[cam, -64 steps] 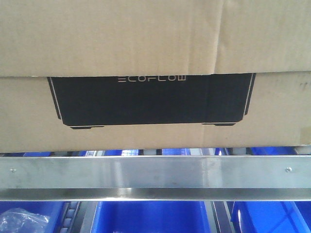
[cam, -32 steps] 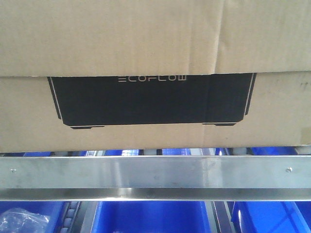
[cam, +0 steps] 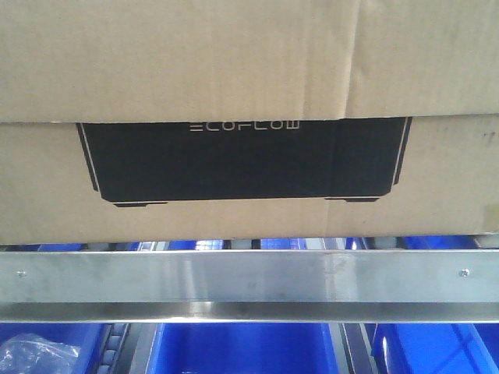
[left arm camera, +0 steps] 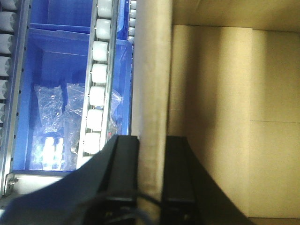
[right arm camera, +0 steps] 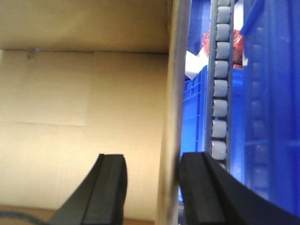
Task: Grab box from left shelf to table start
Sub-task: 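Close the right gripper onto the box's other side wall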
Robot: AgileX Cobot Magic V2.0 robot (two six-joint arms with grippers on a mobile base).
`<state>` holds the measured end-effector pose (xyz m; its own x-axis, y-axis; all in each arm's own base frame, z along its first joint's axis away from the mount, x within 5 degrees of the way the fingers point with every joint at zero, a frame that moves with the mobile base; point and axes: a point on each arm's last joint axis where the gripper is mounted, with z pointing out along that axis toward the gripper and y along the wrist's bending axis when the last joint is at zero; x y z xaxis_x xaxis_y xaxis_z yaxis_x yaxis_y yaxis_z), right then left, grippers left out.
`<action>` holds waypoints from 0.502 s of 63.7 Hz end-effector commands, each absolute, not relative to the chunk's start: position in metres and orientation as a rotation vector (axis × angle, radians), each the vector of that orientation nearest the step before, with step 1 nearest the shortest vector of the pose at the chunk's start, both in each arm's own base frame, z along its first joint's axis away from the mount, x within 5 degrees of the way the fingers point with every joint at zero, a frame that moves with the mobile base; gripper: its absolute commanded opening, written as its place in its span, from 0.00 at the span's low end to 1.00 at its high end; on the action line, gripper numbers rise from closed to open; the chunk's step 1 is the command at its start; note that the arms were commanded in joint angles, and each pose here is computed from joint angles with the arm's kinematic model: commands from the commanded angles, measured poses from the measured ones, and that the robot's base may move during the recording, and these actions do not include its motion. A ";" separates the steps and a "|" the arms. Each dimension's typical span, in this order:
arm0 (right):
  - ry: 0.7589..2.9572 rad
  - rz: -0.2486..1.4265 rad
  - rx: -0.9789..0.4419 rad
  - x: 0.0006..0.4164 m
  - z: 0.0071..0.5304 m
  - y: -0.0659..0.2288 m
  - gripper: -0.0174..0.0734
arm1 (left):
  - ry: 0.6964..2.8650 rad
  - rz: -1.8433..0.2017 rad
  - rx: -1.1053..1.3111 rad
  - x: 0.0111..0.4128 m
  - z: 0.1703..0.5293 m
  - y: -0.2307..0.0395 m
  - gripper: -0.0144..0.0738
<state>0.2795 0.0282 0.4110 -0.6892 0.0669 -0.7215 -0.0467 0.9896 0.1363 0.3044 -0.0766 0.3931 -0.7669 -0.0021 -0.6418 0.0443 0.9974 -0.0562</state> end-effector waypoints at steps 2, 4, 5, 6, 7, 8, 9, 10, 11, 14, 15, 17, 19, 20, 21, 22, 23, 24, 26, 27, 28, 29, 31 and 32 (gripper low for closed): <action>2.209 0.180 0.016 0.285 0.430 0.028 0.63 | 2.329 -0.120 0.026 0.298 0.417 -0.076 0.05; 2.216 0.180 0.016 0.287 0.429 0.028 0.63 | 2.329 -0.120 0.026 0.298 0.417 -0.076 0.05; 2.221 0.180 0.015 0.289 0.429 0.028 0.63 | 2.329 -0.120 0.026 0.298 0.417 -0.076 0.05; 2.224 0.179 0.016 0.290 0.430 0.028 0.63 | 2.329 -0.120 0.026 0.298 0.417 -0.076 0.05; 2.229 0.179 0.015 0.292 0.430 0.028 0.63 | 2.329 -0.120 0.026 0.298 0.417 -0.076 0.05; 2.231 0.179 0.015 0.293 0.431 0.028 0.63 | 2.329 -0.120 0.026 0.298 0.417 -0.076 0.05; 2.232 0.179 0.015 0.294 0.431 0.028 0.63 | 2.329 -0.120 0.026 0.298 0.417 -0.076 0.05; 2.234 0.179 0.014 0.295 0.432 0.029 0.63 | 2.329 -0.120 0.026 0.298 0.417 -0.076 0.05; 2.234 0.179 0.014 0.297 0.433 0.029 0.63 | 2.329 -0.120 0.026 0.298 0.417 -0.076 0.05; 2.245 0.179 0.013 0.301 0.433 0.029 0.63 | 2.329 -0.120 0.026 0.298 0.417 -0.076 0.05; 2.246 0.178 0.012 0.302 0.435 0.029 0.63 | 2.329 -0.120 0.026 0.298 0.417 -0.076 0.05; 2.257 0.176 0.012 0.305 0.433 0.029 0.63 | 2.329 -0.120 0.026 0.298 0.417 -0.076 0.05; 2.262 0.174 0.011 0.307 0.433 0.029 0.63 | 2.329 -0.120 0.026 0.298 0.417 -0.076 0.05; 2.266 0.172 0.011 0.309 0.432 0.029 0.63 | 2.329 -0.120 0.026 0.298 0.417 -0.076 0.05; 2.269 0.172 0.011 0.310 0.432 0.029 0.63 | 2.329 -0.120 0.026 0.298 0.417 -0.076 0.05; 2.274 0.170 0.010 0.311 0.430 0.029 0.63 | 2.329 -0.120 0.026 0.298 0.417 -0.076 0.05; 2.276 0.169 0.010 0.311 0.430 0.029 0.63 | 2.329 -0.120 0.026 0.298 0.417 -0.076 0.05; 2.279 0.167 0.010 0.312 0.429 0.029 0.63 | 2.329 -0.120 0.026 0.298 0.417 -0.076 0.05; 2.286 0.165 0.010 0.314 0.427 0.029 0.63 | 2.329 -0.120 0.026 0.298 0.417 -0.076 0.05; 2.287 0.163 0.010 0.314 0.427 0.029 0.63 | 2.329 -0.120 0.026 0.298 0.417 -0.076 0.05; 2.288 0.162 0.009 0.314 0.427 0.029 0.63 | 2.329 -0.120 0.026 0.298 0.417 -0.076 0.05; 2.290 0.162 0.009 0.315 0.426 0.029 0.63 | 2.329 -0.120 0.026 0.298 0.417 -0.076 0.05; 2.294 0.161 0.009 0.315 0.425 0.029 0.63 | 2.329 -0.120 0.026 0.298 0.417 -0.076 0.05; 2.295 0.159 0.009 0.315 0.425 0.029 0.63 | 2.329 -0.120 0.026 0.298 0.417 -0.076 0.05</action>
<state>0.3208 0.0306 0.4010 -0.7468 0.0521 -0.6630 -0.0370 0.9921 0.1197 0.3044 -0.0766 0.3931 -0.7669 -0.0021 -0.6418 0.0443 0.9974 -0.0562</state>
